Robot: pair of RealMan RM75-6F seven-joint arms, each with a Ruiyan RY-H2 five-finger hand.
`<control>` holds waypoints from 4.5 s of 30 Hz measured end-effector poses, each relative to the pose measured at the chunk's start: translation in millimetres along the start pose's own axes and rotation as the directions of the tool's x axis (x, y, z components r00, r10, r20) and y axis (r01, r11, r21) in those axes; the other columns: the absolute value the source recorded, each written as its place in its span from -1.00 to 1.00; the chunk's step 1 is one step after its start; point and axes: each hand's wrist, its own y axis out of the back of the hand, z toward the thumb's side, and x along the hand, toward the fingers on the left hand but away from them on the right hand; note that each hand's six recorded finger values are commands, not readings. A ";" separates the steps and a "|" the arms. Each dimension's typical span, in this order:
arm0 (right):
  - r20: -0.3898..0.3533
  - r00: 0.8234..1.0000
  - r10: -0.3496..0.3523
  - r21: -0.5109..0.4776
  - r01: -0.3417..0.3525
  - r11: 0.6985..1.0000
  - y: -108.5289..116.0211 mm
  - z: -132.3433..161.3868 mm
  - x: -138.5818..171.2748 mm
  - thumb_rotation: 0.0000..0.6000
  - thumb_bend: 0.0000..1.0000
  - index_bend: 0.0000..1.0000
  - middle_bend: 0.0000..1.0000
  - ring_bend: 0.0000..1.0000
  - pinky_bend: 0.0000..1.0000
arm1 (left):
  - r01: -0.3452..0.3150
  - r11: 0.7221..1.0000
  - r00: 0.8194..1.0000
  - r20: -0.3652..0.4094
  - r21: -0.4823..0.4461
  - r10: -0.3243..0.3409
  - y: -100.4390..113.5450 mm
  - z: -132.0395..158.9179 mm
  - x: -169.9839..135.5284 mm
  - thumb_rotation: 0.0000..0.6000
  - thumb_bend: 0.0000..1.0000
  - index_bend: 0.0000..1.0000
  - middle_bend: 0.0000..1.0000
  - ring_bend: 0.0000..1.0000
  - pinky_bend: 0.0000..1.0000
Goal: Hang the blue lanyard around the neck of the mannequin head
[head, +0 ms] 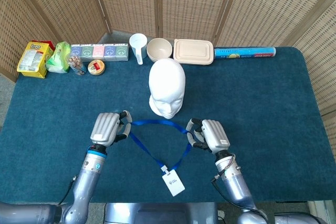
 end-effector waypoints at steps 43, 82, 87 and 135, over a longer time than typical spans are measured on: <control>-0.067 0.989 -0.135 -0.400 0.097 0.911 144.4 25.1 -46.9 1.00 0.09 0.30 0.97 1.00 1.00 | -0.140 0.948 0.986 0.049 -0.287 0.160 126.2 49.0 36.5 1.00 0.09 0.43 1.00 1.00 1.00; -0.032 0.978 -0.204 -0.479 0.164 0.862 191.0 3.2 -62.4 1.00 0.09 0.32 0.98 1.00 1.00 | -0.032 0.911 0.998 0.038 -0.411 0.052 113.0 62.8 46.2 1.00 0.08 0.43 1.00 1.00 1.00; -0.023 0.982 -0.187 -0.477 0.154 0.865 186.8 1.4 -77.2 1.00 0.09 0.32 0.98 1.00 1.00 | -0.033 0.895 0.999 -0.004 -0.444 0.035 106.4 51.3 59.3 1.00 0.08 0.43 1.00 1.00 1.00; 0.030 0.990 -0.136 -0.431 0.135 0.892 148.0 11.6 -150.6 1.00 0.07 0.34 0.98 1.00 1.00 | -0.127 0.776 0.986 -0.166 -0.618 0.029 97.6 14.7 110.9 1.00 0.03 0.43 1.00 1.00 1.00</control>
